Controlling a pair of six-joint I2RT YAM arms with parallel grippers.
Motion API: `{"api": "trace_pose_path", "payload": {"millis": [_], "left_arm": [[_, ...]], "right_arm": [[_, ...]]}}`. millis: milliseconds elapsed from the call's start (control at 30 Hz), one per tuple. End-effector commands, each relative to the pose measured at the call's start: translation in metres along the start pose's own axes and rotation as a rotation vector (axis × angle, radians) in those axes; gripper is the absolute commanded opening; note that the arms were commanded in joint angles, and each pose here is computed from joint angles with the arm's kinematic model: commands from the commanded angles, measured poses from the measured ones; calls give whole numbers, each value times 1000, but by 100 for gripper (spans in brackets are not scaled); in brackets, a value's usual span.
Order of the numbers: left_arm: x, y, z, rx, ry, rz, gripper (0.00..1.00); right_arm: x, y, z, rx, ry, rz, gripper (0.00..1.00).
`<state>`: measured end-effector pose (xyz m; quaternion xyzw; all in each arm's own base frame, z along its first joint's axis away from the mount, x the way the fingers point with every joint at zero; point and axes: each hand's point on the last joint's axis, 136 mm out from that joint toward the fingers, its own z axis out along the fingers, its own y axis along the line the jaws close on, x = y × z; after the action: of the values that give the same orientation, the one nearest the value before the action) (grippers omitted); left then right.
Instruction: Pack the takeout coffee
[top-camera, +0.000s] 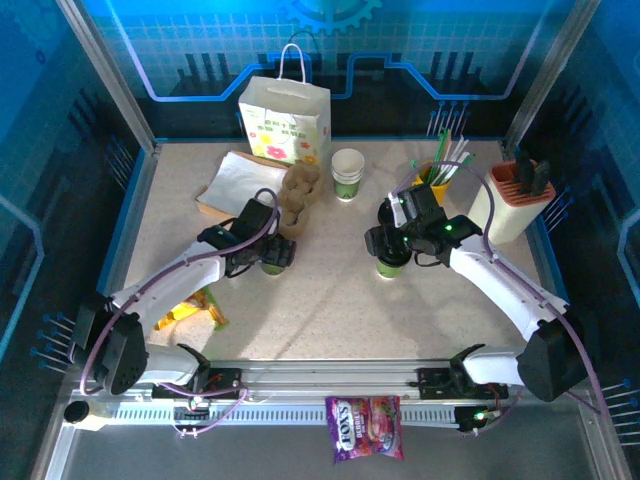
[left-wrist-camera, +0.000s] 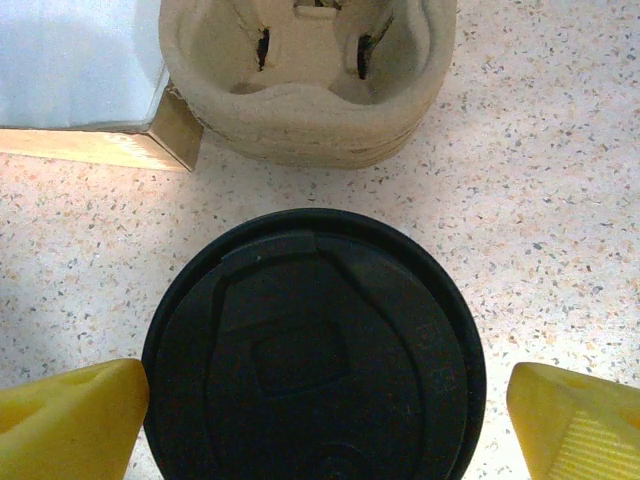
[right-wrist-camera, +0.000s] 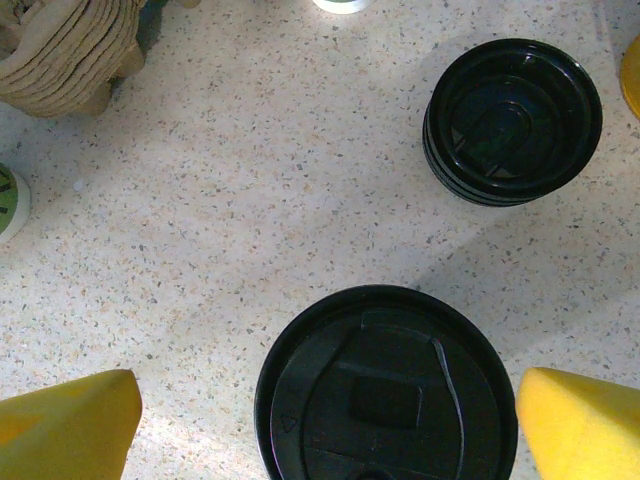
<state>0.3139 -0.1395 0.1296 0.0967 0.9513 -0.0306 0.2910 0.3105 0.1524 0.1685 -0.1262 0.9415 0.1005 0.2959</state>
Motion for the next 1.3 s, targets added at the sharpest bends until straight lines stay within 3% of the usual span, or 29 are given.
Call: {"api": "trace_pose_path", "payload": {"millis": [0,833,1033,1267], "left_arm": [[-1,-2,-6,31,-21,-1,94],[-24,-12,-39,121,-173,-9,100],[-55,-3,-71,100,-317,-64,100],[-121,25,-111,181,-520,-313,100]], "right_arm": [[-7,0,-7,-7,-20,1,97],[-17,9,-7,-29,-44,-14,97],[-35,17,-26,-41,-127,-51,97],[-61,40,-45,-146,-303,-65,97]]}}
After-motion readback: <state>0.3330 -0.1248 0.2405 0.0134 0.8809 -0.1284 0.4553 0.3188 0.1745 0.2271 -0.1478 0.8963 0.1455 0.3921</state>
